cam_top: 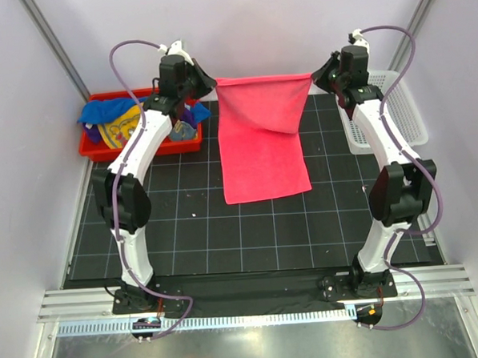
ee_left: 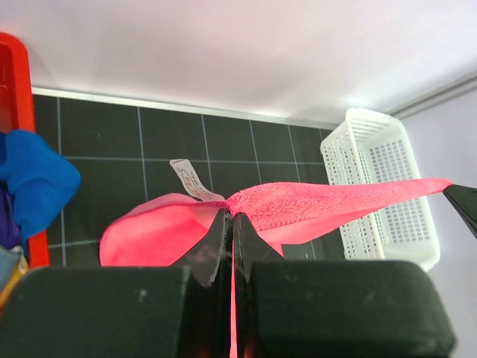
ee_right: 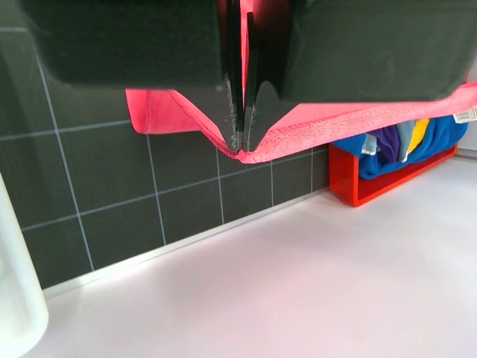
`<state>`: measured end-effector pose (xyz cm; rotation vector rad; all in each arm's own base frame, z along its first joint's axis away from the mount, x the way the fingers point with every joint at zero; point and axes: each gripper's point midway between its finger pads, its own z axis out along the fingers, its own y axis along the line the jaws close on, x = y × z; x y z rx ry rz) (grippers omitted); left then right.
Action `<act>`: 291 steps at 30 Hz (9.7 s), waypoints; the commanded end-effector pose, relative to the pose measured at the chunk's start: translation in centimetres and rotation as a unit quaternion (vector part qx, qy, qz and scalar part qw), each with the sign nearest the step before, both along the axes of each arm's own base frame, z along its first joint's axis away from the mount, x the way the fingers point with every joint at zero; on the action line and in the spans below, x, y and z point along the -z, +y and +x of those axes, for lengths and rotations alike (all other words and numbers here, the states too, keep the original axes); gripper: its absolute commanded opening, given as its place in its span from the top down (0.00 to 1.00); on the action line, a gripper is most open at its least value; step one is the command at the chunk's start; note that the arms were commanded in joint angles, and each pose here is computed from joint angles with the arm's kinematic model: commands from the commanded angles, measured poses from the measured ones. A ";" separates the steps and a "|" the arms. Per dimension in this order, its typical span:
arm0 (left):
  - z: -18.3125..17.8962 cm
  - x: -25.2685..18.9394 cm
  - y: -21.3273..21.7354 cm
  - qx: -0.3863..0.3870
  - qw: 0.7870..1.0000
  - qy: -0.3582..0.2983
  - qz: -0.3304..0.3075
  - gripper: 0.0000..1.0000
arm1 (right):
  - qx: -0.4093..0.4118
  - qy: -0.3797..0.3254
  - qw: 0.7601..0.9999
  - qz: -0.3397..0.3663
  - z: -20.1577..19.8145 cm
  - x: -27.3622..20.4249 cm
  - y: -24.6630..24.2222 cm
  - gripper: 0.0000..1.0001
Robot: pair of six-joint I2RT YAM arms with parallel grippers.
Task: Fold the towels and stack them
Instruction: Fold the towel
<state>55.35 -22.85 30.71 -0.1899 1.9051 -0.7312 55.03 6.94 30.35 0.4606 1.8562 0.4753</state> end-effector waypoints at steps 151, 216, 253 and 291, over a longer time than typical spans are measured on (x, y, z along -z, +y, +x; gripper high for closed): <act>-23.7 24.3 -1.4 0.029 0.959 0.258 0.109 0.63 | -0.050 0.323 0.945 -0.018 -22.9 23.6 0.2 0.73; 3.7 26.3 0.4 -0.047 0.970 0.198 0.130 0.81 | -0.039 0.239 0.964 -0.110 5.7 26.2 2.0 0.77; 7.2 15.3 -1.6 -0.026 0.999 0.003 0.029 1.00 | -0.003 0.040 0.996 -0.079 7.5 16.1 -1.0 0.91; -7.3 17.2 -2.0 0.047 0.995 0.085 -0.011 1.00 | -0.003 0.081 0.997 0.013 -7.8 19.0 0.1 0.94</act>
